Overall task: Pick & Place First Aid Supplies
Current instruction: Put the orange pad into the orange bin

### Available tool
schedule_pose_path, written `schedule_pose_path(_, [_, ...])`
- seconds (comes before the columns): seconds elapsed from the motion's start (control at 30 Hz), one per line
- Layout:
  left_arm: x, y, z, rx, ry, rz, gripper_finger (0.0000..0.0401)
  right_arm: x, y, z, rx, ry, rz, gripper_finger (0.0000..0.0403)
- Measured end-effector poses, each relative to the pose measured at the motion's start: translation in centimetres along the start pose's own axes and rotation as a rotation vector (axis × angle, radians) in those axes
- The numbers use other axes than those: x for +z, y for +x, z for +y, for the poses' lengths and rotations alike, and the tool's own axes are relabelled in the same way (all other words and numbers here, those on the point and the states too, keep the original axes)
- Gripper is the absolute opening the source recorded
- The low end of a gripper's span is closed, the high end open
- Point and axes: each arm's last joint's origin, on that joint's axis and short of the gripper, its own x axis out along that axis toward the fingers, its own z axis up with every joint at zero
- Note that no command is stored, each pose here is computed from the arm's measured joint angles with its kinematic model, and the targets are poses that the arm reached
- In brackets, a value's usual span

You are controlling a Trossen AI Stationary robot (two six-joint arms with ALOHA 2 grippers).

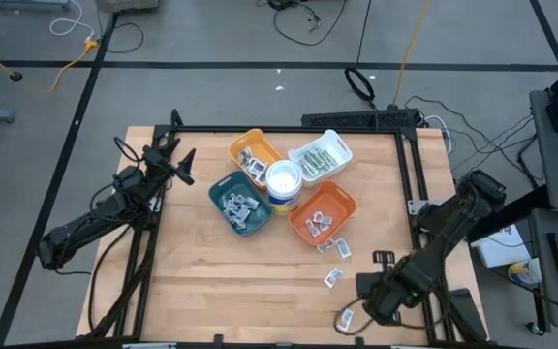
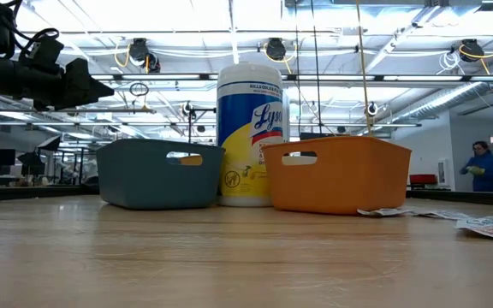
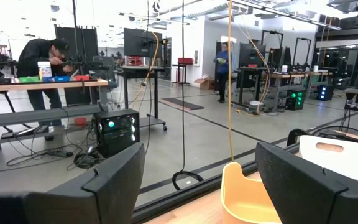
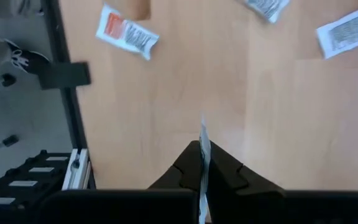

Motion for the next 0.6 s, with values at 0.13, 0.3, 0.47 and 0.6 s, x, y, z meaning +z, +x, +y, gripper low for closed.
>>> schedule_pose_path(0.13, [0.0,0.0,0.0,0.000,0.000,0.000,0.0308,1.8,0.0,-1.8,-0.020,0.045,-0.004,0.0001])
schedule_pose_path(0.3, [0.0,0.0,0.0,0.000,0.000,0.000,0.0308,4.5,-0.2,-4.9,-0.062,0.136,-0.044,0.0001])
schedule_pose_path(0.47, [0.0,0.0,0.0,0.000,0.000,0.000,0.0308,7.0,-0.5,-8.7,-0.076,0.218,-0.051,0.0001])
schedule_pose_path(0.6, [0.0,0.0,0.0,0.000,0.000,0.000,0.0308,8.5,-0.8,-12.2,-0.084,0.312,-0.059,0.0001])
